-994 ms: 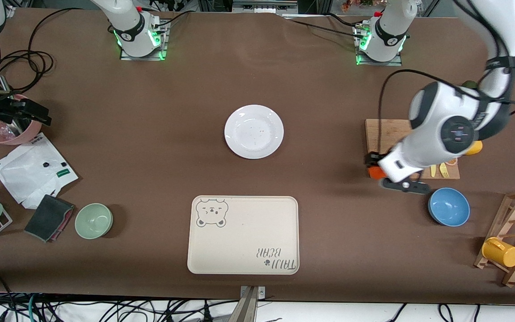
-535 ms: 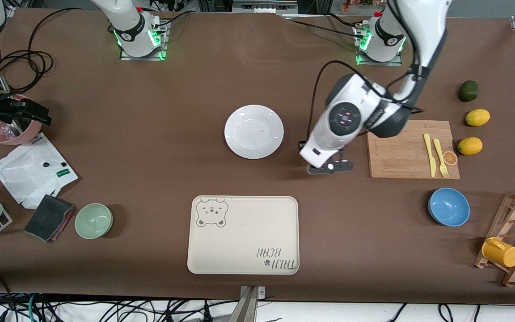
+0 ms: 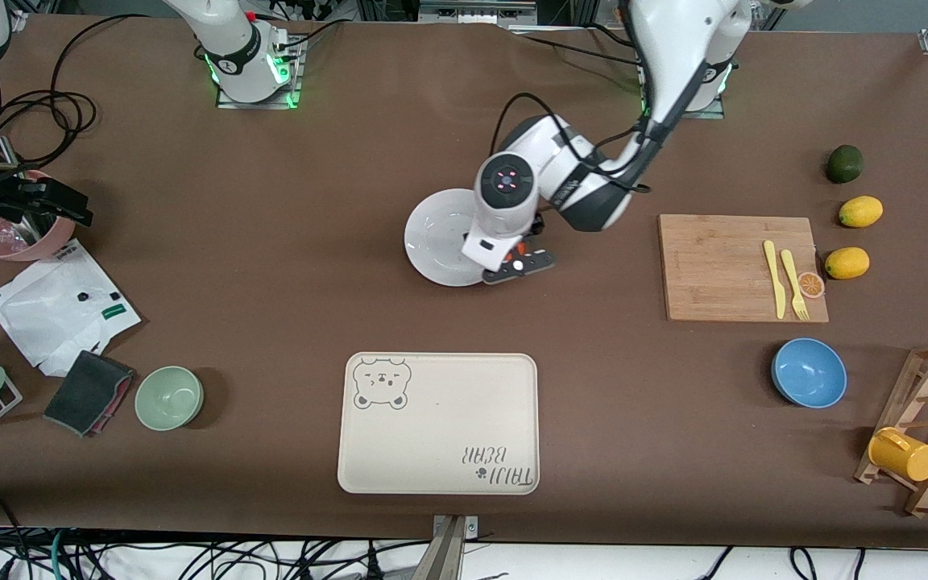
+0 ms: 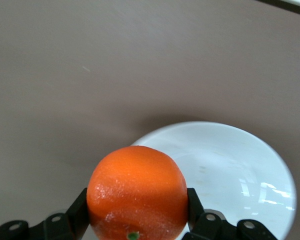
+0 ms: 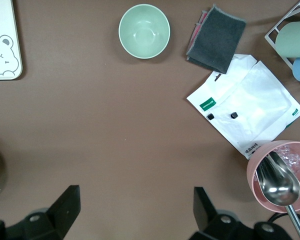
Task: Place orange and plate with both arms
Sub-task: 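Place the orange on the plate with the left gripper while the right gripper approaches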
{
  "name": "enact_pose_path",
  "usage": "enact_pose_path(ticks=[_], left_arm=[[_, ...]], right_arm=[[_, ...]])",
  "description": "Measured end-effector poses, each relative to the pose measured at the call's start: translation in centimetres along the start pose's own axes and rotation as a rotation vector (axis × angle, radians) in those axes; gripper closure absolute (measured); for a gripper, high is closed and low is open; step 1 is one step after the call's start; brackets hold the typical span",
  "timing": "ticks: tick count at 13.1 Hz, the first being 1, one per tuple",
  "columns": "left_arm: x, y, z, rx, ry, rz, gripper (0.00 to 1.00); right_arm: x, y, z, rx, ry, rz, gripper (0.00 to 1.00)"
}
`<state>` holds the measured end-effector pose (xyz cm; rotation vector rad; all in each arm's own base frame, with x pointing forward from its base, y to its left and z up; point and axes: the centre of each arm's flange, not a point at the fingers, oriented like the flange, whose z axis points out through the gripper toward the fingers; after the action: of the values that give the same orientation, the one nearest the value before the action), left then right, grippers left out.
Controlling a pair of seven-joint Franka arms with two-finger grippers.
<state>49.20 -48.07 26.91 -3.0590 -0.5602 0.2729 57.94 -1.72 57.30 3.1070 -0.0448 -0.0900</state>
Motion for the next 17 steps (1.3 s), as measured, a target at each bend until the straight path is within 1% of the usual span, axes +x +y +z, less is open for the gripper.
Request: enact_pose_path(ticks=[1,2,5,9,11,12,13,14,16,17], left_arm=[[-1.1,1.2,0.9,-0.025,0.005,-0.032,0.22],[-2.2,2.1,1.8,-0.034,0.005,-0.057,0.22],[-4.5,3.3,4.8,-0.020,-0.007,-0.078,0.22],[-4.6,3.7,6.9,-0.026,-0.014,-0.086,0.22],[-5.2,4.1,7.6,-0.033,-0.014,-0.093,0.21],[-5.4,4.2,7.8,-0.035,-0.014,-0.091,0.15],[-5.4,4.3,7.8,-0.040,-0.013,-0.091,0.05],[-5.1,4.4,7.4,-0.048,-0.008,-0.094,0.00],[-4.5,4.7,5.4,-0.064,0.002,-0.101,0.00],[-4.2,4.5,4.0,-0.054,0.005,-0.104,0.00]], right_arm=[[0.0,0.0,0.0,0.000,0.000,0.000,0.00],[0.0,0.0,0.0,0.000,0.000,0.000,0.00],[0.0,0.0,0.0,0.000,0.000,0.000,0.00],[0.0,0.0,0.0,0.000,0.000,0.000,0.00],[0.0,0.0,0.0,0.000,-0.001,0.000,0.00],[0.0,0.0,0.0,0.000,-0.001,0.000,0.00],[0.0,0.0,0.0,0.000,-0.001,0.000,0.00],[-0.1,0.0,0.1,0.000,-0.006,0.000,0.00],[-0.2,0.0,0.2,0.000,-0.018,0.000,0.00],[-0.2,0.0,0.3,0.000,-0.021,-0.001,0.00]])
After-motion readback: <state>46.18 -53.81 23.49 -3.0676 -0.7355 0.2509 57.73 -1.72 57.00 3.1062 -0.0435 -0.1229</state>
